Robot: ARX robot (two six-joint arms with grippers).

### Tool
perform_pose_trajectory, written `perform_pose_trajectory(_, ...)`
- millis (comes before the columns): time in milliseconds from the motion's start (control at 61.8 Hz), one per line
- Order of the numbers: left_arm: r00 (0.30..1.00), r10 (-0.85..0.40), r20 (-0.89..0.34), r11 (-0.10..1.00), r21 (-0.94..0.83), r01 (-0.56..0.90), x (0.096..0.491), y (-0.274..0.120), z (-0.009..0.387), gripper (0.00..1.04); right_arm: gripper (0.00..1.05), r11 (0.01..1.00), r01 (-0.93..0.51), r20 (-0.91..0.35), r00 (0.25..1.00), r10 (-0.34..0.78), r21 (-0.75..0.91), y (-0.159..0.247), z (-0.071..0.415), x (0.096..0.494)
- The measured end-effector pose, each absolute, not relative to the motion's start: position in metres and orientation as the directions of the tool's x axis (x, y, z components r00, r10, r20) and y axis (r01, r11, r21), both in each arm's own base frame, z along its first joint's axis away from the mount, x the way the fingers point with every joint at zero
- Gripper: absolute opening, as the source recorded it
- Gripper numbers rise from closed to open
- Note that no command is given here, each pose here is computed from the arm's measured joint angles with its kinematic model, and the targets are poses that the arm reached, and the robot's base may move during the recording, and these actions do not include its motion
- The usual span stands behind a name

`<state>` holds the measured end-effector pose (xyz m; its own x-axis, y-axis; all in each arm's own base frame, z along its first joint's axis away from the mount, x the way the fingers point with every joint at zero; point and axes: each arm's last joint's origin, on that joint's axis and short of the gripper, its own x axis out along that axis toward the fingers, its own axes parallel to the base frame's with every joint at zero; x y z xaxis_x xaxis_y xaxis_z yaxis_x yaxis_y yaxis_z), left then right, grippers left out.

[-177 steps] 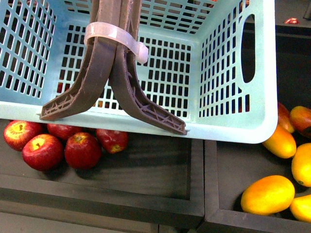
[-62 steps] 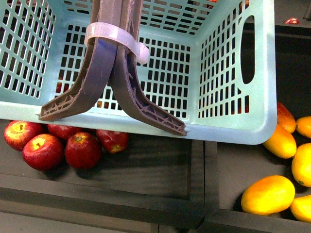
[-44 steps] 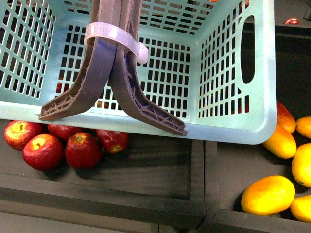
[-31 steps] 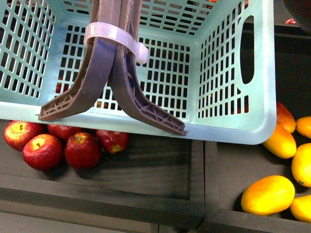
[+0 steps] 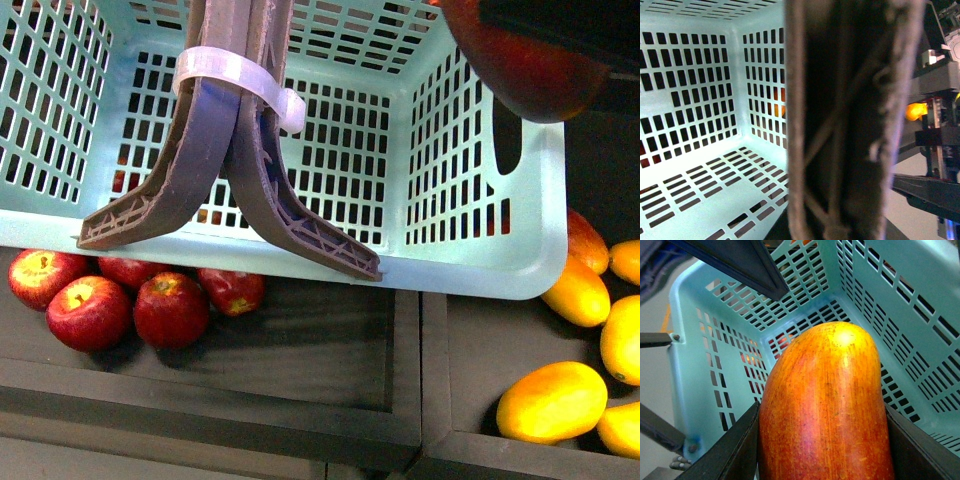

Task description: Pick mango and avocado into basket

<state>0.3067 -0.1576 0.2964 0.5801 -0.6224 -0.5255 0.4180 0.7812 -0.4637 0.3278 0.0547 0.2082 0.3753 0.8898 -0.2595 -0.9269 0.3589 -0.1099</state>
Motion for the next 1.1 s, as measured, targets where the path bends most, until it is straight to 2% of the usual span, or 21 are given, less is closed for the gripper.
perform_pose_trajectory(485,0.58,-0.622,-0.525,0.781,-0.464,0.418,0.307,-0.158,0.296,0.06,0.62,0.448,-0.891,-0.258,0.45,0.855,-0.071,0.072,0.197,0.355)
perform_pose_trajectory(550,0.58,-0.622,-0.525,0.781,-0.464,0.418,0.307,-0.158,0.296,0.06,0.77,0.462,-0.885,-0.247,0.463,0.851,-0.064,0.07,0.197,0.357)
perform_pose_trajectory(696,0.58,-0.623,-0.525,0.781,-0.464,0.418,0.307,-0.158,0.296,0.06,0.99,0.487,-0.872,-0.215,0.487,0.846,-0.061,0.064,0.201,0.359)
perform_pose_trajectory(906,0.582,-0.615,-0.532,0.787,-0.457,0.414,0.308,-0.158,0.294,0.05,0.97,0.584,-0.811,-0.131,0.584,0.801,-0.036,0.041,0.216,0.365)
perform_pose_trajectory(987,0.583,-0.615,-0.532,0.787,-0.459,0.412,0.308,-0.157,0.294,0.05,0.97,0.678,-0.735,-0.079,0.677,0.732,-0.02,0.019,0.23,0.366)
perform_pose_trajectory(1100,0.581,-0.616,-0.532,0.786,-0.459,0.413,0.308,-0.158,0.294,0.05,0.97,0.749,-0.663,-0.03,0.748,0.663,0.02,-0.004,0.243,0.365)
